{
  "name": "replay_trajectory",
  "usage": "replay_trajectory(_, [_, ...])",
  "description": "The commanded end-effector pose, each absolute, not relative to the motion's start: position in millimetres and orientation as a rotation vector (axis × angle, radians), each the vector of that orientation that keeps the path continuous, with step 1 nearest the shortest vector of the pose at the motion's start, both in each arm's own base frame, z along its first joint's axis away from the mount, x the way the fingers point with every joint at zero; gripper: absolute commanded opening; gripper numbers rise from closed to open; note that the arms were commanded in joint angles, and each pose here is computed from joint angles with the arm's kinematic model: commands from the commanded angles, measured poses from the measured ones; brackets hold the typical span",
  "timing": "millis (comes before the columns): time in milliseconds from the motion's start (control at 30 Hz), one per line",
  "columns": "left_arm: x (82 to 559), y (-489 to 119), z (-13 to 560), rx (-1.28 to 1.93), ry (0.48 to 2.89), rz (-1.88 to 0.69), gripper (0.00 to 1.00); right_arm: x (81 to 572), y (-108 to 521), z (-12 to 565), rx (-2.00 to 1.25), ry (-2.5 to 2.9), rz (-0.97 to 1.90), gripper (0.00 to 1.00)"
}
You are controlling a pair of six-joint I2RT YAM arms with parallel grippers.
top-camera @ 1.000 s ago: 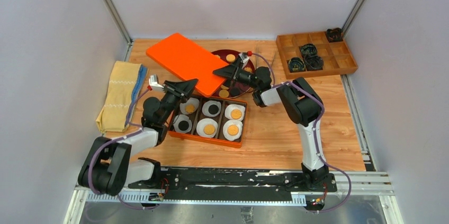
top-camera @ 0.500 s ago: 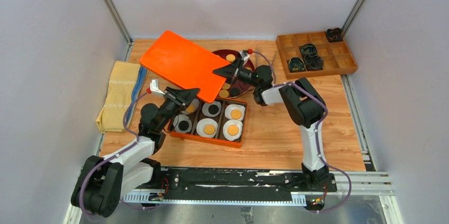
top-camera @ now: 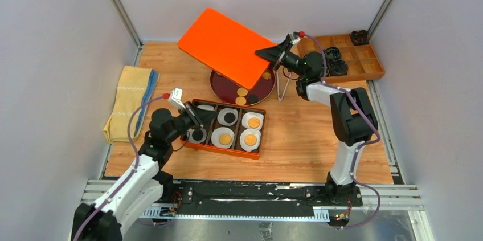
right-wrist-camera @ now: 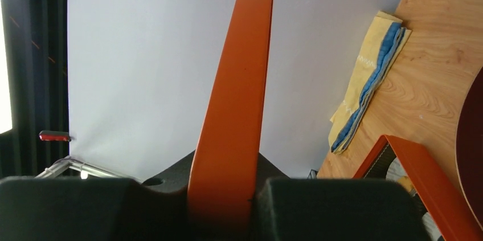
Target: Pack the cookies
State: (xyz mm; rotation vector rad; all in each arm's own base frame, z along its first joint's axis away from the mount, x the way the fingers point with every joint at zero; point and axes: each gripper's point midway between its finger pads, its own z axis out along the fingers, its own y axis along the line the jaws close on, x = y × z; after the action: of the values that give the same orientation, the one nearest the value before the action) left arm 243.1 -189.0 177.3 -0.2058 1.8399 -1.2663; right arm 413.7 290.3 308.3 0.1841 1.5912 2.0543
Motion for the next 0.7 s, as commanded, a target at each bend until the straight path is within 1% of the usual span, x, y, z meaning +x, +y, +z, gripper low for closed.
replay_trajectory(0, [243.4,-156.0,222.7,-0.09,1.856,-0.927,0.0,389.8,286.2,298.0,0.087,1.721,2.022,0.0])
replay_trajectory(100, [247.4,-116.6,271.7,-0.134,1.822,-0.664,0.0,363.5,284.4,269.0,0.068,1.854,2.008,0.0])
replay_trajectory(200, [258.3,-91.8,294.1,-0.165,1.848,-0.475,0.0,331.9,284.3,247.0,-0.019,2.011,1.968,0.0])
replay_trajectory(300, [277.1,-85.1,277.0,-0.193,1.949,-0.365,0.0,299.7,281.3,226.2,-0.108,2.171,1.889,0.0])
replay_trajectory(400, [292.1,-95.1,251.6,-0.215,1.963,-0.402,0.0,275.9,276.7,217.3,-0.215,2.253,1.794,0.0])
replay_trajectory(500, [297.5,-99.6,233.5,-0.234,1.963,-0.429,0.0,265.9,275.3,206.0,-0.204,2.316,1.772,0.0])
replay_trajectory(567, [298.4,-97.0,222.1,-0.241,1.985,-0.404,0.0,263.9,278.4,196.8,-0.174,2.334,1.781,0.0])
replay_trajectory(667, [296.5,-93.5,212.6,-0.23,2.014,-0.369,0.0,263.6,290.8,193.8,-0.128,2.282,1.878,0.0])
